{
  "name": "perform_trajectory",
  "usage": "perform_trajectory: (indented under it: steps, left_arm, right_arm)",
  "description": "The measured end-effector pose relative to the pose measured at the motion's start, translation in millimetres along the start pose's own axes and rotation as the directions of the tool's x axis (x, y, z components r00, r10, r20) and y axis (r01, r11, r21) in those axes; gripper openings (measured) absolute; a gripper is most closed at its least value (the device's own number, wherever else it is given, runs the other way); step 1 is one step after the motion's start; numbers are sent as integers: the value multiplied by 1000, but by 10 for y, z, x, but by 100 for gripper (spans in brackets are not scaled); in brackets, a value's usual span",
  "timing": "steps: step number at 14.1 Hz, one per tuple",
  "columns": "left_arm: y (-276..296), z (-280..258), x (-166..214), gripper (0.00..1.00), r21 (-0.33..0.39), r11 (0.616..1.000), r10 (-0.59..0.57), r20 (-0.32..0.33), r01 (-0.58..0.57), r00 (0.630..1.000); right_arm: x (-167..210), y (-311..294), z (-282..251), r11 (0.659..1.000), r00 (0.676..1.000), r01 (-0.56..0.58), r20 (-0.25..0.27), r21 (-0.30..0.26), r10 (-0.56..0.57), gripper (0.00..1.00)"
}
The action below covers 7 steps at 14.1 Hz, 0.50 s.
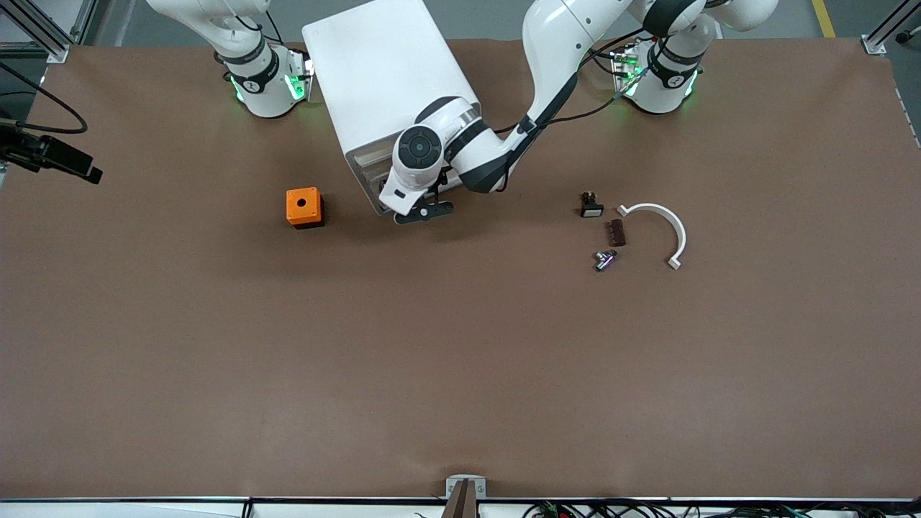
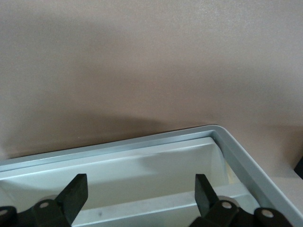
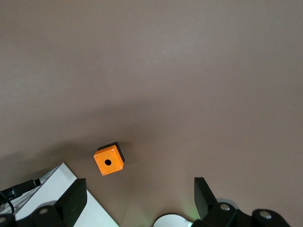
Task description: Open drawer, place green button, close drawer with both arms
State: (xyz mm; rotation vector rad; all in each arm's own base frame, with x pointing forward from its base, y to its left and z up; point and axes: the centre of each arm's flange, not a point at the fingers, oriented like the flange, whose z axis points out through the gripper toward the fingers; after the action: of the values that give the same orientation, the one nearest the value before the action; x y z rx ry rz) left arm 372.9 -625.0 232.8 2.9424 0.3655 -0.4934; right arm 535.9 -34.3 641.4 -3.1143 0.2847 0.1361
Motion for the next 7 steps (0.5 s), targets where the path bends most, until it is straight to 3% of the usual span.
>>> perform_trajectory:
  steps: [4, 7]
  left_arm:
    - [-14, -78, 99, 100, -23, 1000, 15, 6, -15, 1000]
    - [-223, -446, 674, 100, -26, 997, 64, -71, -66, 995]
  right_arm:
    - [20, 2, -40, 999, 999, 37, -31, 2, -37, 100]
    - [21, 1, -52, 999, 998, 45, -37, 3, -45, 100]
